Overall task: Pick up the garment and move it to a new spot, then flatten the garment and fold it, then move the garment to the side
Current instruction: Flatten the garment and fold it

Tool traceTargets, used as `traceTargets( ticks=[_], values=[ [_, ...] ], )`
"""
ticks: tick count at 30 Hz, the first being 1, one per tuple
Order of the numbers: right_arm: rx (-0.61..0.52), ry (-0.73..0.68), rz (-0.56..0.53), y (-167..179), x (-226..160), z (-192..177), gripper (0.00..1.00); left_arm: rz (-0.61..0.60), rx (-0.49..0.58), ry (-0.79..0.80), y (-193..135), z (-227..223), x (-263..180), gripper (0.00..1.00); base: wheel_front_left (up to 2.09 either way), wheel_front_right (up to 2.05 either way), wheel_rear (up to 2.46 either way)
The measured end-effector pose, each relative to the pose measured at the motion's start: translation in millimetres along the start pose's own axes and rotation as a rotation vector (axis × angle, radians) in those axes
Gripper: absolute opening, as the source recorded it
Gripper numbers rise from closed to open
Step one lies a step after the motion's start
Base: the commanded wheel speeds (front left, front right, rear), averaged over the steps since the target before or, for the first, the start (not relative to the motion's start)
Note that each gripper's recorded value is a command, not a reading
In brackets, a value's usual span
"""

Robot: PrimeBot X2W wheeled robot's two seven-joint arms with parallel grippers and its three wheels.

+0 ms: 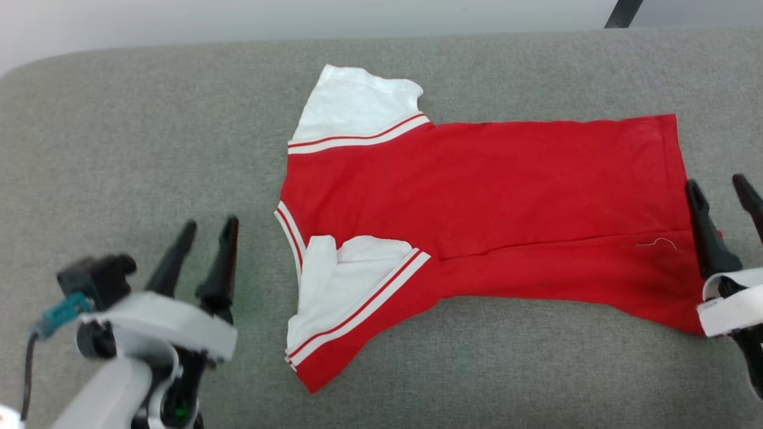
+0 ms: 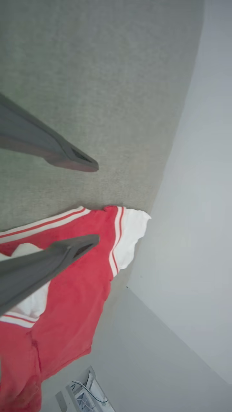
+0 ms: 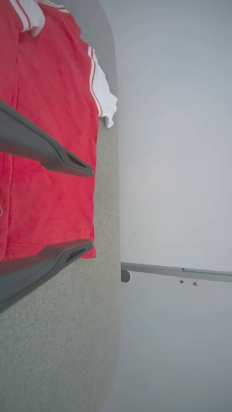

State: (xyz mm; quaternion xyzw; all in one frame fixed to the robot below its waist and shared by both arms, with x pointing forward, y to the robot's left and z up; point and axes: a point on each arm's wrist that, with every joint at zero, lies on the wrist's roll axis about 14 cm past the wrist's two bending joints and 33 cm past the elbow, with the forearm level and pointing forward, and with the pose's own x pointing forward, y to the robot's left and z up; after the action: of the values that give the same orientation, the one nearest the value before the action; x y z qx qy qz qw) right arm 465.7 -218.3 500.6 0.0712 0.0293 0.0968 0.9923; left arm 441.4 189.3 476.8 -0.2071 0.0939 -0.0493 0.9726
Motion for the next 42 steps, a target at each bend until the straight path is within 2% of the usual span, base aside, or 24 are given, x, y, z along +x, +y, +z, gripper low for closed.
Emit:
traceTargets(
  ticks=[4,10,16,21,24,27,29,33,37,42],
  values=[
    [0.007,-0.105,-0.027,3.7,3.9,9.3,1.0,-0.035,0.098,-0.096,-5.9,26.4,26.2,1.0,0.0,0.0,0.0],
    [0.028,-0.15,-0.045,10.3,6.1,8.5,1.0,-0.124,0.241,-0.151,-24.2,71.2,83.6,1.0,0.0,0.0,0.0],
    [0.052,-0.122,-0.085,2.0,2.9,-7.6,1.0,-0.165,0.254,-0.091,-45.5,91.9,150.9,1.0,0.0,0.0,0.0],
    [0.056,-0.103,-0.133,-12.5,-2.8,-15.7,1.0,-0.172,0.321,0.059,-53.0,75.0,197.3,1.0,0.0,0.0,0.0],
    [0.056,-0.092,-0.157,-19.8,-5.7,-19.9,1.0,-0.147,0.361,0.235,-45.6,43.7,216.0,1.0,0.0,0.0,0.0],
    [0.06,-0.086,-0.178,-26.4,-8.1,-22.5,1.0,-0.126,0.367,0.462,-36.1,3.5,222.8,1.0,0.0,0.0,0.0],
    [0.056,-0.076,-0.191,-30.8,-10.3,-25.9,1.0,-0.106,0.348,0.548,-32.5,-6.9,228.8,1.0,0.0,0.0,0.0],
    [0.054,-0.053,-0.216,-38.2,-14.2,-34.2,1.0,-0.075,0.38,0.754,-21.7,-37.4,229.0,1.0,0.0,0.0,0.0],
    [0.057,-0.032,-0.233,-43.6,-16.4,-42.2,1.0,-0.071,0.421,0.89,-18.8,-60.4,228.1,1.0,0.0,0.0,0.0],
    [0.058,-0.019,-0.242,-45.9,-15.9,-48.0,1.0,-0.095,0.415,0.908,-25.4,-71.7,235.6,1.0,0.0,0.0,0.0]
  ],
)
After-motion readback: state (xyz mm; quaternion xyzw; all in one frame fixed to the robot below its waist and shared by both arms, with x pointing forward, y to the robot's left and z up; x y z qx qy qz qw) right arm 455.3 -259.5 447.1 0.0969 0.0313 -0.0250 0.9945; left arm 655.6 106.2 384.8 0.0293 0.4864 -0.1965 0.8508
